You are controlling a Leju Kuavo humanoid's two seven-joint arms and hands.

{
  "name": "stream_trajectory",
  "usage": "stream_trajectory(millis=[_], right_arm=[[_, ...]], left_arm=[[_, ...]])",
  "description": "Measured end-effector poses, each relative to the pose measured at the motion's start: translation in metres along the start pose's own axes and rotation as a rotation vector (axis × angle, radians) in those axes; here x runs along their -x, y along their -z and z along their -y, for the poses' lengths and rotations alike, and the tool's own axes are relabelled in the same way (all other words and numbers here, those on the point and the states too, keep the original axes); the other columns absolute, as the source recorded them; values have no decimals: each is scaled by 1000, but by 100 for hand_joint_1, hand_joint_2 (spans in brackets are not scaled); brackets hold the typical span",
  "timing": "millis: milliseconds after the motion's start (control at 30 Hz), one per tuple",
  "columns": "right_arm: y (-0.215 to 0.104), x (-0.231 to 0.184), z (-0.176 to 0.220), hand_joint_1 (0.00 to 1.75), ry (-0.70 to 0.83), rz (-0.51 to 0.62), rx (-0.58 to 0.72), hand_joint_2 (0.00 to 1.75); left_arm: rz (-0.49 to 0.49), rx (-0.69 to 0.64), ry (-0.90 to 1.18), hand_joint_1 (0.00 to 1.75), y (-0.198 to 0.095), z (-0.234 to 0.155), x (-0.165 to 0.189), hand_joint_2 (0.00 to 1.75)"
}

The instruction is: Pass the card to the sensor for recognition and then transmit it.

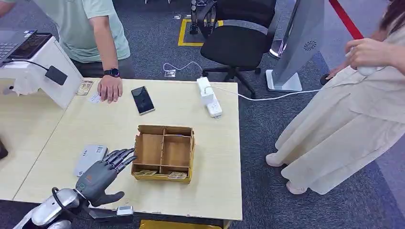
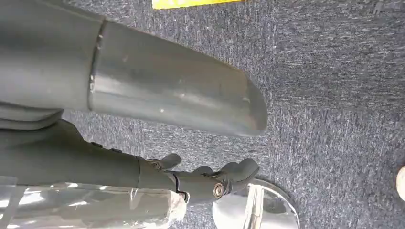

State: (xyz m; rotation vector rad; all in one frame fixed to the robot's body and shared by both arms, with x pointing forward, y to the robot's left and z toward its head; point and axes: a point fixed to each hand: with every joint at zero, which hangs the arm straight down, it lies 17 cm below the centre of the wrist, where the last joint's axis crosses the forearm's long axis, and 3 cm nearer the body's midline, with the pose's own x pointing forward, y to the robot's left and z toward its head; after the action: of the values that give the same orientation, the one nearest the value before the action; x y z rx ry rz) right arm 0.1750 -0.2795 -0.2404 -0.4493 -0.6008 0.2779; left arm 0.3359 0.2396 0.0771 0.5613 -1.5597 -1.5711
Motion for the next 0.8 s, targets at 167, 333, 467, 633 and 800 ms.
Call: stream_trajectory(millis=[167, 333, 467, 633, 800], right_arm=[[0, -1, -1, 0, -8, 3, -4, 0], [0, -1, -1, 0, -11, 1, -3, 0], [0, 0, 0, 0, -4, -3, -1, 0], [0, 0, 0, 0, -2, -4, 0, 0], [0, 0, 0, 0, -2, -4, 0, 0]], left_arm=[[5, 29, -23, 0, 5, 6, 0, 175], [11, 67, -52, 0, 5, 12, 1, 175], [1, 93, -46, 0, -6, 20, 6, 175], [-9, 116, -44, 0, -14, 29, 7, 175], [-9, 116, -44, 0, -14, 29, 7, 175]])
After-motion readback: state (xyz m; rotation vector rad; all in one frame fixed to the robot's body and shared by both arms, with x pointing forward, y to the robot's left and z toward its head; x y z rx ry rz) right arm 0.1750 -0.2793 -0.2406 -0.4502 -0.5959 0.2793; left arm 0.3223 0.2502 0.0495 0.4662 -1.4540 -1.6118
